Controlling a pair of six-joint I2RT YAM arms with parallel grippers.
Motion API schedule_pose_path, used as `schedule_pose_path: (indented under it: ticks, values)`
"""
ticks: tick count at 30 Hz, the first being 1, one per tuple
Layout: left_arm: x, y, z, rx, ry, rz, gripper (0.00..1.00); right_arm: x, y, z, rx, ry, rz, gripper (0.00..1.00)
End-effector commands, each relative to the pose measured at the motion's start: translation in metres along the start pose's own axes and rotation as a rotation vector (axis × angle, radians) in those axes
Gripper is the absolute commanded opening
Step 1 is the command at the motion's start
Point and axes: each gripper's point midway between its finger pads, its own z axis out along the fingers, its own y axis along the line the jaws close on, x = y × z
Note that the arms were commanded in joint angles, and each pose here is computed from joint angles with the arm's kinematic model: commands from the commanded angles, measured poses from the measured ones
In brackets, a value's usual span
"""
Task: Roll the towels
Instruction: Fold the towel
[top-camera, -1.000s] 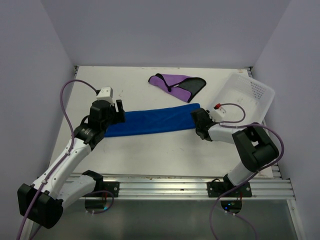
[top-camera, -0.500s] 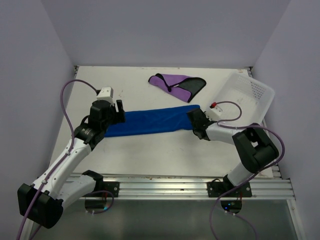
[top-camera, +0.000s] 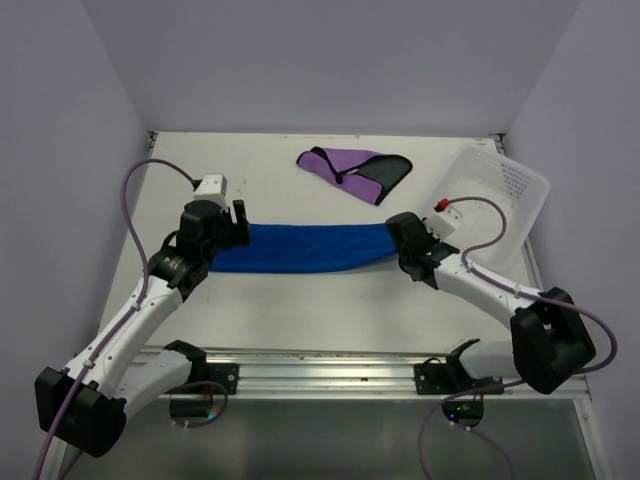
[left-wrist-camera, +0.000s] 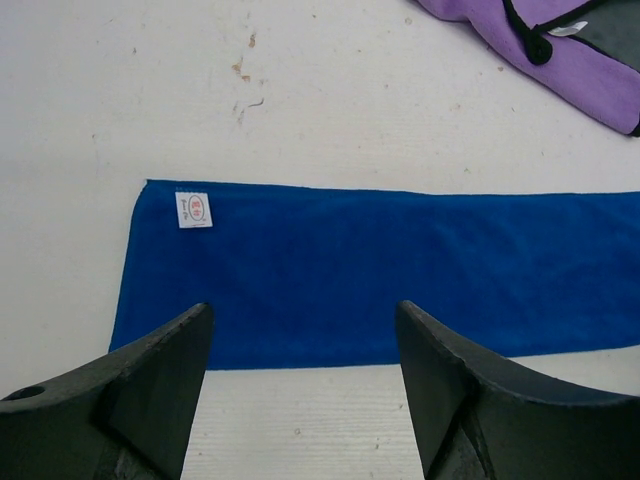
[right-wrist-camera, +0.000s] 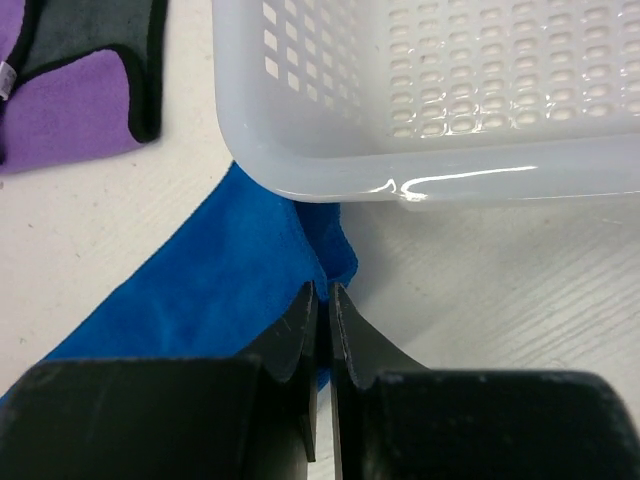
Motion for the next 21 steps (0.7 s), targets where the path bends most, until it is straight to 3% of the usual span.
schedule_pose_path:
  ticks: [1, 12, 21]
  values:
    - [-0.011, -0.004, -0.003, 0.015, -0.043, 0.008, 0.77, -0.018, -0.019, -0.011, 0.047, -0.054, -0.055, 0.00]
    - [-0.011, -0.009, -0.005, 0.046, -0.045, 0.005, 0.77, -0.038, -0.053, -0.046, -0.011, -0.079, -0.053, 0.00]
    - [-0.012, -0.012, -0.007, 0.070, -0.050, 0.002, 0.78, -0.048, 0.001, -0.061, -0.201, -0.018, -0.108, 0.00]
